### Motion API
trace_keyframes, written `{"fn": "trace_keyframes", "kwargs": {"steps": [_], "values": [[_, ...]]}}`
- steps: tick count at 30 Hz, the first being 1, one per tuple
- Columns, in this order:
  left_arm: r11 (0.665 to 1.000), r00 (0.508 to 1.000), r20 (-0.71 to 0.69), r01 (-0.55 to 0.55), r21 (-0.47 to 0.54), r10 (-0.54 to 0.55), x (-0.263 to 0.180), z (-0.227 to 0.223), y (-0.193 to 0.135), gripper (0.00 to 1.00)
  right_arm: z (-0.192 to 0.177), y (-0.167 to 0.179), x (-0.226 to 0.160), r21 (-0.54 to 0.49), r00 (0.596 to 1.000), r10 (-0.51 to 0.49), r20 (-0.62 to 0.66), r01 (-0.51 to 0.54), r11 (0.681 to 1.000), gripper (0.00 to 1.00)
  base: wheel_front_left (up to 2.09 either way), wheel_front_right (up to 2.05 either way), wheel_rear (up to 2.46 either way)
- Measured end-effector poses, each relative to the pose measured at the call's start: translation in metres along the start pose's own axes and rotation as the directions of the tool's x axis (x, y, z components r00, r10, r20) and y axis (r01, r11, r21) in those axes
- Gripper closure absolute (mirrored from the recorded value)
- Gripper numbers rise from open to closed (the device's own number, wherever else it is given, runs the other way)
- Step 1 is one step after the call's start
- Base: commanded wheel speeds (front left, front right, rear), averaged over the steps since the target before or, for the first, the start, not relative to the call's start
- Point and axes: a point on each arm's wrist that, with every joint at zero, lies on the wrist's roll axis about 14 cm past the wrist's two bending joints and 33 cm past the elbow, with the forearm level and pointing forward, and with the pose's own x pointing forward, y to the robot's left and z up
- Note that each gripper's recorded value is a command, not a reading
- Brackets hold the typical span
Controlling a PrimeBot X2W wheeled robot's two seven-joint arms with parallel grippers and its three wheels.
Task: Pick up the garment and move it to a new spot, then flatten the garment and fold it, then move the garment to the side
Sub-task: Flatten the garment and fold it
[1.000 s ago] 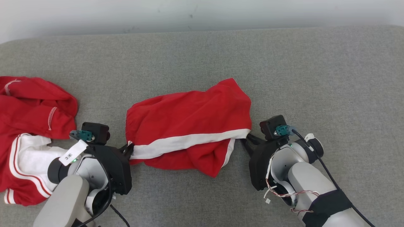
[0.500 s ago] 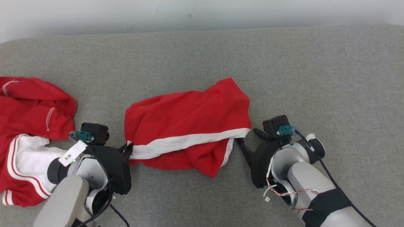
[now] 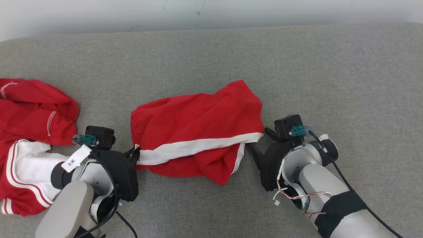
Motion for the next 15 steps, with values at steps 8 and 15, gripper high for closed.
{"fn": "trace_keyframes", "kwargs": {"steps": [8, 15], "values": [[1.000, 1.000, 0.001, -0.001, -0.010, 0.001, 0.0008, -0.0006, 0.0010, 1.00, -0.0006, 0.0084, 0.0055, -0.008, 1.000, 0.028, -0.002, -0.028, 1.000, 1.00, 0.00, 0.00, 0.00], [1.000, 1.000, 0.027, 0.005, -0.021, -0.004, -0.0004, 0.0038, 0.0006, 1.00, 0.0024, 0.0018, 0.0039, -0.006, 1.000, 0.007, 0.016, -0.007, 1.000, 1.00, 0.00, 0.00, 0.00]]}}
